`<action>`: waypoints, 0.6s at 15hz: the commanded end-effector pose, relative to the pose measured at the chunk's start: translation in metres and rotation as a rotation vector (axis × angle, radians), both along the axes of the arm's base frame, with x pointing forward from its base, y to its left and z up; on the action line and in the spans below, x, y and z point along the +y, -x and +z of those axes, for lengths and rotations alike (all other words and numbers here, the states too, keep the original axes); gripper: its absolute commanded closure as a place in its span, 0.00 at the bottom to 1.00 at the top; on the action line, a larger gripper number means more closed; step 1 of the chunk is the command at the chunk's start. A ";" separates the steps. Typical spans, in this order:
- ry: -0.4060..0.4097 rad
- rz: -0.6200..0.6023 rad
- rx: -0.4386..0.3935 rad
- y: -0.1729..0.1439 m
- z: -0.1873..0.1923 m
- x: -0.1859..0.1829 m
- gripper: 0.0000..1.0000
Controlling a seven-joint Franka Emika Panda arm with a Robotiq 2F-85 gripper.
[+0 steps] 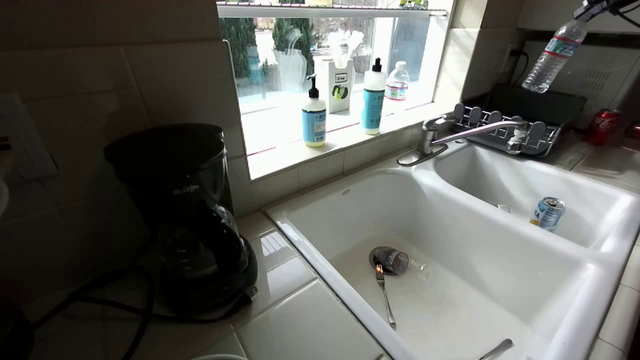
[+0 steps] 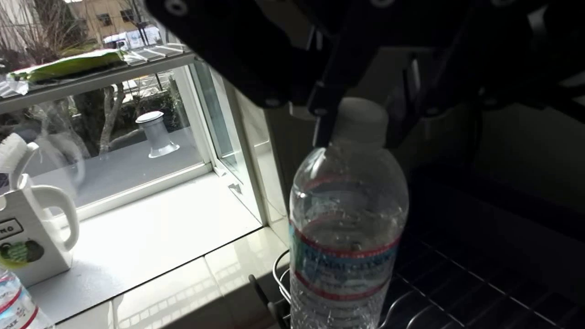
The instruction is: Put one water bottle from the windowsill on the dishrack.
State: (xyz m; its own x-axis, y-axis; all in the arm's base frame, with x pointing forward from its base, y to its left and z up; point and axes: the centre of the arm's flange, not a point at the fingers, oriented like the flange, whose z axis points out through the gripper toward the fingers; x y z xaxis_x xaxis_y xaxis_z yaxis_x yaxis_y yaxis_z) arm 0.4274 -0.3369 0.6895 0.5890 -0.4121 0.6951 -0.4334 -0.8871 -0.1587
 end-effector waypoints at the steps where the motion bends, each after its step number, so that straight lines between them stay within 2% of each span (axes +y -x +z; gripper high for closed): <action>1: 0.036 -0.068 0.027 -0.011 0.023 -0.036 0.92; 5: 0.060 -0.057 0.074 -0.057 0.036 -0.072 0.92; 9: 0.078 -0.029 0.152 -0.115 0.024 -0.081 0.92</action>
State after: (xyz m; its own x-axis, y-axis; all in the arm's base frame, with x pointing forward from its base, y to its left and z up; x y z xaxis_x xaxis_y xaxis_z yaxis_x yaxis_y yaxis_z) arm 0.4874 -0.3890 0.7028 0.6395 -0.3912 0.6618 -0.4801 -0.8756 -0.0537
